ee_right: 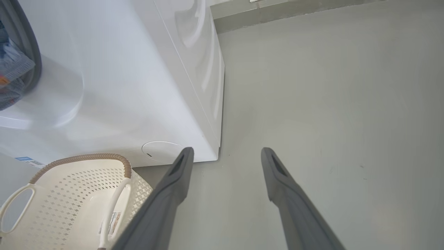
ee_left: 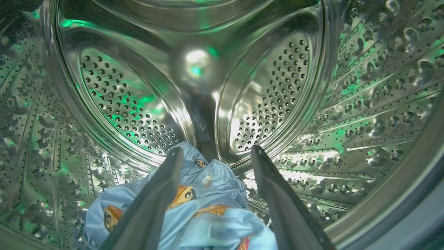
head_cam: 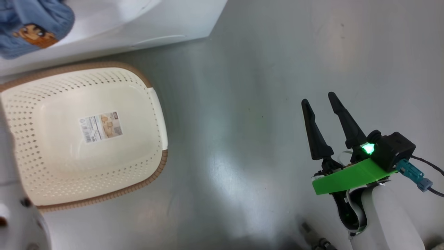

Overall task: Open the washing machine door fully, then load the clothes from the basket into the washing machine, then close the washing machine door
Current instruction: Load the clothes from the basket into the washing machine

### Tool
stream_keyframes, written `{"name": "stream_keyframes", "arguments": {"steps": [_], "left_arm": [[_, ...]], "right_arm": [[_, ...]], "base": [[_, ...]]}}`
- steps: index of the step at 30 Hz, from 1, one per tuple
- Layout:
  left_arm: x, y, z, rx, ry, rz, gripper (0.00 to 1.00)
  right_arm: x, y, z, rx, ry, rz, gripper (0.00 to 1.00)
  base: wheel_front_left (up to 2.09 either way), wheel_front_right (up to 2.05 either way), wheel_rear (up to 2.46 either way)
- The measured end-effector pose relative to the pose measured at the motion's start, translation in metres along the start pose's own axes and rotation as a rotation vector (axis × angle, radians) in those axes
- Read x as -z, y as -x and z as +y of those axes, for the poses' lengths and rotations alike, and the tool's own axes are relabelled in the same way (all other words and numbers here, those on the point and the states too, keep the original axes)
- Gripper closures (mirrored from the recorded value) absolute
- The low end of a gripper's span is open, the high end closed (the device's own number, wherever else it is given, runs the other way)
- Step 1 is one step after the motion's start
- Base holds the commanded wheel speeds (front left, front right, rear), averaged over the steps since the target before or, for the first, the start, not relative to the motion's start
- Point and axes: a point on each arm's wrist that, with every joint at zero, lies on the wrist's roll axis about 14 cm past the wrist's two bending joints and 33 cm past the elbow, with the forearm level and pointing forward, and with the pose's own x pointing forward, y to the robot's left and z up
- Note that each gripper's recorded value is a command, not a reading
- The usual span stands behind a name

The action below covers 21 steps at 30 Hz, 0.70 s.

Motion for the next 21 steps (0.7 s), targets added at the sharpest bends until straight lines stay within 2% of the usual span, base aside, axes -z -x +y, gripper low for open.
{"name": "stream_keyframes", "arguments": {"steps": [12, 21], "left_arm": [[-0.013, 0.051, 0.008, -0.013, 0.026, -0.034, 0.0], [-0.003, 0.1, 0.015, -0.058, 0.053, -0.01, 0.0]], "right_arm": [[-0.015, -0.001, 0.008, -0.018, -0.013, -0.039, 0.0], [-0.019, -0.002, 0.011, -0.025, -0.021, -0.051, 0.0]], "base": [[0.0, 0.0, 0.0], [0.0, 0.0, 0.0]]}}
